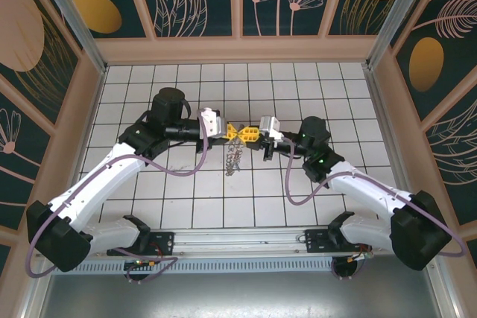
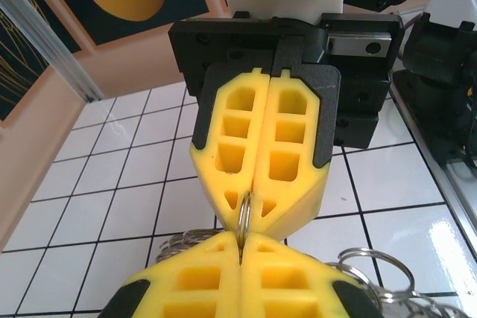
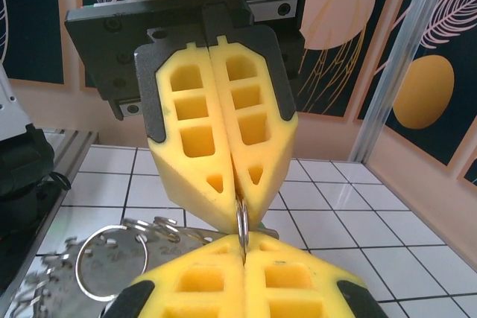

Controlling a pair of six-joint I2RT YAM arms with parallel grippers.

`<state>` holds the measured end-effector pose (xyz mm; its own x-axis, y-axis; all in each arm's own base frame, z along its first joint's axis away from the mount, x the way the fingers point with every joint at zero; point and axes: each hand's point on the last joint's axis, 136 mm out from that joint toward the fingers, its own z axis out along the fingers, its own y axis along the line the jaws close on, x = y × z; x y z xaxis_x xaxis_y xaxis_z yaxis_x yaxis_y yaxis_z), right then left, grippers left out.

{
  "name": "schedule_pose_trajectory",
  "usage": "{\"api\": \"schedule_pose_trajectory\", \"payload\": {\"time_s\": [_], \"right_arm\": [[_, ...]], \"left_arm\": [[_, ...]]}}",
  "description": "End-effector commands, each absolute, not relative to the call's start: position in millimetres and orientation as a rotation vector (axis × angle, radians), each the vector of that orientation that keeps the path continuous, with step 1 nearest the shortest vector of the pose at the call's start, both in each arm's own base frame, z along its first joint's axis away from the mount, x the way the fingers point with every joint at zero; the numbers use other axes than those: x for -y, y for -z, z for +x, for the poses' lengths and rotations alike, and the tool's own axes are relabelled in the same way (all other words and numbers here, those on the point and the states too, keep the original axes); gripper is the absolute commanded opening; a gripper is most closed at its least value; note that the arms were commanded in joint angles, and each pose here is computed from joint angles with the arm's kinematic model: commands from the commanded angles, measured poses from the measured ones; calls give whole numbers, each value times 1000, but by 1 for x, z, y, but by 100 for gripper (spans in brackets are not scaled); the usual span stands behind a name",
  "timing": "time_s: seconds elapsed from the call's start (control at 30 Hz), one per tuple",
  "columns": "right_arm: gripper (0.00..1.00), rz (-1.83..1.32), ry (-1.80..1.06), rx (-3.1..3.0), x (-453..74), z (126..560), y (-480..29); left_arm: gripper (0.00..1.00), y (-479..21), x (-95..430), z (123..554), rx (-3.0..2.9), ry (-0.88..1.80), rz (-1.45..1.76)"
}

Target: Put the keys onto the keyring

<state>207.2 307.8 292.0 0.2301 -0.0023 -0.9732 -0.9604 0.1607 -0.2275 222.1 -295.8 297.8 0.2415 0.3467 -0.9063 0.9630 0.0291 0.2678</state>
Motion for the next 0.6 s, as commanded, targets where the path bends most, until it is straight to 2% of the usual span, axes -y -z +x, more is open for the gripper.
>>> {"api": "schedule_pose_trajectory", "payload": {"time_s": [0.0,0.1,0.2,0.33,0.57], "right_arm": [[0,-1202,-910,-990,-312,202,-315],[0,-1270,-878,-1033,-313,204,-302],[18,-1378,-820,-1098,-312,207,-277],[27,-1502,-757,-1169,-308,210,-256],[29,-1512,-747,-1205,-311,218,-259]], "left_arm": [[0,-304,297,221,-1263,758,1537],[0,-301,294,226,-1291,699,1549],[0,-290,289,233,-1336,630,1578],[0,-275,280,238,-1382,537,1645],[0,-267,278,240,-1429,524,1686]]}}
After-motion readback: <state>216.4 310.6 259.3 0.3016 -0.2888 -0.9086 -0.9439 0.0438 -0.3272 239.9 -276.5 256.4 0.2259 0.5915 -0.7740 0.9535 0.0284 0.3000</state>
